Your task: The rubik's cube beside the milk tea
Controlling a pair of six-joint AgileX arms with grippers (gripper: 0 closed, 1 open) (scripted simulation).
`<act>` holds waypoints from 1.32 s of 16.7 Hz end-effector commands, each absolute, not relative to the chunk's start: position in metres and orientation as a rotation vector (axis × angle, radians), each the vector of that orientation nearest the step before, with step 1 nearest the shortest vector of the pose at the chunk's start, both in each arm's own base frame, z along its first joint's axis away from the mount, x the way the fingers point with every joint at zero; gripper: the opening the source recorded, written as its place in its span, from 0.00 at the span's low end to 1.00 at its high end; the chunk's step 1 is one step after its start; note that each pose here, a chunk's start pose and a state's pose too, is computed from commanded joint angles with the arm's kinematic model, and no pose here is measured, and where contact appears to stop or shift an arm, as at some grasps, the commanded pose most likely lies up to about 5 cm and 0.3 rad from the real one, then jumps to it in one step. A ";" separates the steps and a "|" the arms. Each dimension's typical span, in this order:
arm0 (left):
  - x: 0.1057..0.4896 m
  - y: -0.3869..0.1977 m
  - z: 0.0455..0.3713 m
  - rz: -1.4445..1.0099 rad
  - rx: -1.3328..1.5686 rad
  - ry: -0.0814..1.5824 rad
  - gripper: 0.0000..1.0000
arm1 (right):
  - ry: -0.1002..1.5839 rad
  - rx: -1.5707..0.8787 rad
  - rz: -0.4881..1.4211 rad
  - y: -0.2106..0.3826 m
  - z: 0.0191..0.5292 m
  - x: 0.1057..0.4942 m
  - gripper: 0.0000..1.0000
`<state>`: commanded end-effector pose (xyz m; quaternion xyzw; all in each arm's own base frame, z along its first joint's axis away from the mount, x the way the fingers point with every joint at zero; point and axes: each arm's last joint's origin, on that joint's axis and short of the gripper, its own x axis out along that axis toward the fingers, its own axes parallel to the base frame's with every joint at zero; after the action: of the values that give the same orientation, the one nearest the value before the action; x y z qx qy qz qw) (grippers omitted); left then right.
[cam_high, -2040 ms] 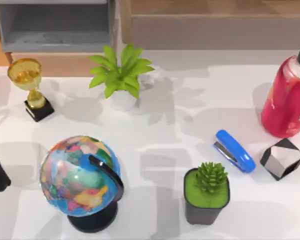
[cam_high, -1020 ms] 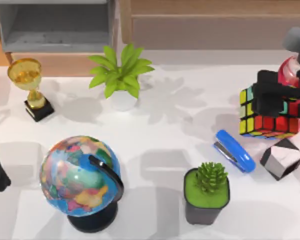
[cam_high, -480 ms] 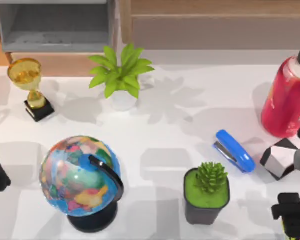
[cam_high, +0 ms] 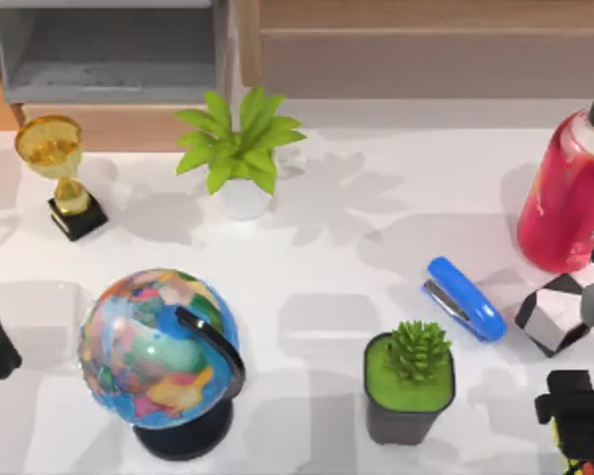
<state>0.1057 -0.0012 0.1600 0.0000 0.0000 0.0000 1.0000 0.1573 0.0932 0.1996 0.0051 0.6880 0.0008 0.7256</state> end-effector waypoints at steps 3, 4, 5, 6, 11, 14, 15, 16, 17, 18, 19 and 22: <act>0.106 -0.001 0.160 0.000 0.000 0.000 1.00 | 1.466 0.024 0.022 0.095 0.206 0.159 0.00; 0.106 -0.001 0.160 0.000 0.000 0.000 1.00 | 1.458 0.027 0.027 0.095 0.206 0.160 0.00; 0.106 -0.001 0.160 0.000 0.000 0.000 1.00 | 1.457 0.030 0.030 0.096 0.206 0.160 0.00; 0.106 -0.001 0.160 0.000 0.000 0.000 1.00 | 1.461 0.031 0.032 0.096 0.205 0.160 0.00; 0.106 -0.001 0.160 0.000 0.000 0.000 1.00 | 1.509 0.031 0.027 0.095 0.193 0.157 0.00; 0.106 -0.001 0.160 0.000 0.000 0.000 1.00 | 1.529 0.021 0.014 0.093 0.185 0.156 0.00; 0.106 -0.001 0.160 0.000 0.000 0.000 1.00 | 1.537 0.015 0.006 0.093 0.182 0.156 0.00; 0.106 -0.001 0.160 0.000 0.000 0.000 1.00 | 1.550 0.006 -0.003 0.092 0.178 0.155 0.00; 0.106 -0.001 0.160 0.000 0.000 0.000 1.00 | 1.562 -0.002 -0.011 0.091 0.175 0.154 0.00; 0.106 -0.001 0.160 0.000 0.000 0.000 1.00 | 1.566 -0.004 -0.013 0.091 0.174 0.154 0.00; 0.106 -0.001 0.160 0.000 0.000 0.000 1.00 | 1.566 -0.004 -0.013 0.091 0.174 0.154 0.00; 0.106 -0.001 0.160 0.000 0.000 0.000 1.00 | 1.566 -0.004 -0.013 0.091 0.174 0.154 0.08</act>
<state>0.1057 -0.0012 0.1600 0.0000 0.0000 0.0000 1.0000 0.1541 0.0913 0.1736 -0.0018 0.7053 -0.0060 0.7089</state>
